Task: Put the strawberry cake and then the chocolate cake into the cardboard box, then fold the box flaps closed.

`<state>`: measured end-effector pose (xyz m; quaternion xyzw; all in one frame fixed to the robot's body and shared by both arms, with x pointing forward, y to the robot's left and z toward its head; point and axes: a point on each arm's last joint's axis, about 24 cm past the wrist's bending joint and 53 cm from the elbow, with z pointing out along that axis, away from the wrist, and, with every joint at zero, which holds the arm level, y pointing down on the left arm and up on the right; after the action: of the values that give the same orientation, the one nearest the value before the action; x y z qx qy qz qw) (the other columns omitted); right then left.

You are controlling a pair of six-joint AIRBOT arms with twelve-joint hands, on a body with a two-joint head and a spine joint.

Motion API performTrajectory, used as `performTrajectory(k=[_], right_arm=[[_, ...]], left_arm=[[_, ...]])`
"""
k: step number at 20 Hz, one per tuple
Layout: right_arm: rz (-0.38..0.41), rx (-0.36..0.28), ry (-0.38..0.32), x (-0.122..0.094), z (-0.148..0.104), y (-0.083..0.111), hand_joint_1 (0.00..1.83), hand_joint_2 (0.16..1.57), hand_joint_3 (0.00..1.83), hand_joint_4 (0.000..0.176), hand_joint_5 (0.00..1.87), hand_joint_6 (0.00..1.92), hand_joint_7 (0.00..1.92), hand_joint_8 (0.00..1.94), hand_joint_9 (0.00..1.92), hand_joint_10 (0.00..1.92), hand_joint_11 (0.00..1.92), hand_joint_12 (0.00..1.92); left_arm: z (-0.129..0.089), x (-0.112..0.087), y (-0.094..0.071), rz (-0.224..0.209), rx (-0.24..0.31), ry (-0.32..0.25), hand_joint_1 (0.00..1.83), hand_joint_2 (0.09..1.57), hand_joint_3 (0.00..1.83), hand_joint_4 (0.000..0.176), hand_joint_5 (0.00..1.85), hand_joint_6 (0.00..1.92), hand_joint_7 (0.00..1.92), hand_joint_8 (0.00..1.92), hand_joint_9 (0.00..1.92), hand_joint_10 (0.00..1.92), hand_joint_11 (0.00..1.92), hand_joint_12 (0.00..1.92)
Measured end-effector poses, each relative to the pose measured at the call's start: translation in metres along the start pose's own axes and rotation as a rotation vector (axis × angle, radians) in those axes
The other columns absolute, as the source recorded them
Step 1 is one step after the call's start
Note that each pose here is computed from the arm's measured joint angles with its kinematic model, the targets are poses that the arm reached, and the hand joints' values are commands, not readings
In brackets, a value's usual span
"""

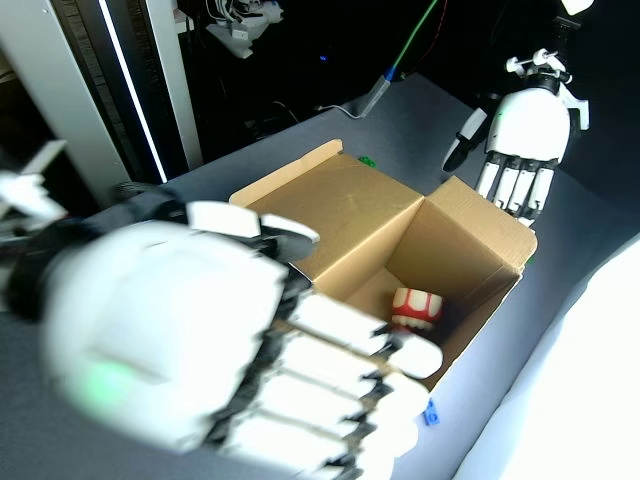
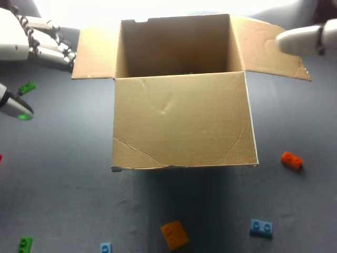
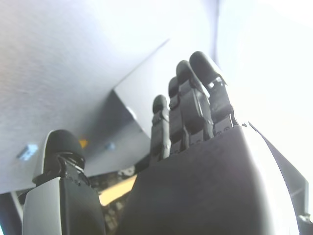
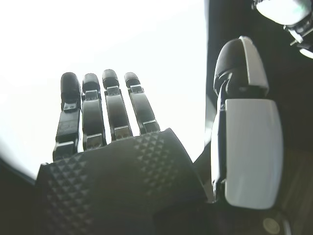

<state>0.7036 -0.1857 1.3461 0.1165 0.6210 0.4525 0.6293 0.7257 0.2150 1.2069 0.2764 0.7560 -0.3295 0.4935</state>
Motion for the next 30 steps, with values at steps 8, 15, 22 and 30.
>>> performTrajectory(k=[8, 15, 22, 30], right_arm=[[0.021, 0.208, 0.012, 0.018, -0.039, -0.086, 0.00, 1.17, 0.01, 0.000, 0.16, 0.01, 0.17, 0.01, 0.15, 0.01, 0.00, 0.36], [-0.121, 0.192, 0.095, 0.053, -0.044, -0.095, 0.00, 1.17, 0.00, 0.000, 0.13, 0.01, 0.14, 0.00, 0.09, 0.00, 0.00, 0.23], [-0.176, 0.201, 0.151, 0.084, -0.052, -0.111, 0.00, 1.16, 0.00, 0.000, 0.12, 0.00, 0.14, 0.00, 0.11, 0.01, 0.00, 0.21], [-0.199, 0.164, 0.232, 0.132, -0.031, -0.110, 0.00, 1.16, 0.00, 0.000, 0.14, 0.01, 0.16, 0.00, 0.11, 0.00, 0.00, 0.16]], left_arm=[[-0.005, -0.052, -0.009, 0.014, 0.012, -0.113, 0.00, 1.24, 0.01, 0.000, 0.19, 0.00, 0.19, 0.00, 0.17, 0.00, 0.00, 0.57], [-0.007, -0.070, -0.020, 0.018, 0.037, -0.138, 0.00, 1.26, 0.00, 0.000, 0.17, 0.00, 0.17, 0.00, 0.13, 0.00, 0.00, 0.43], [0.003, -0.073, -0.044, 0.029, 0.085, -0.132, 0.00, 1.25, 0.00, 0.000, 0.18, 0.01, 0.19, 0.00, 0.16, 0.00, 0.00, 0.51], [0.017, -0.060, -0.083, 0.081, 0.152, -0.080, 0.00, 1.26, 0.00, 0.000, 0.12, 0.00, 0.15, 0.00, 0.15, 0.00, 0.00, 0.50]])
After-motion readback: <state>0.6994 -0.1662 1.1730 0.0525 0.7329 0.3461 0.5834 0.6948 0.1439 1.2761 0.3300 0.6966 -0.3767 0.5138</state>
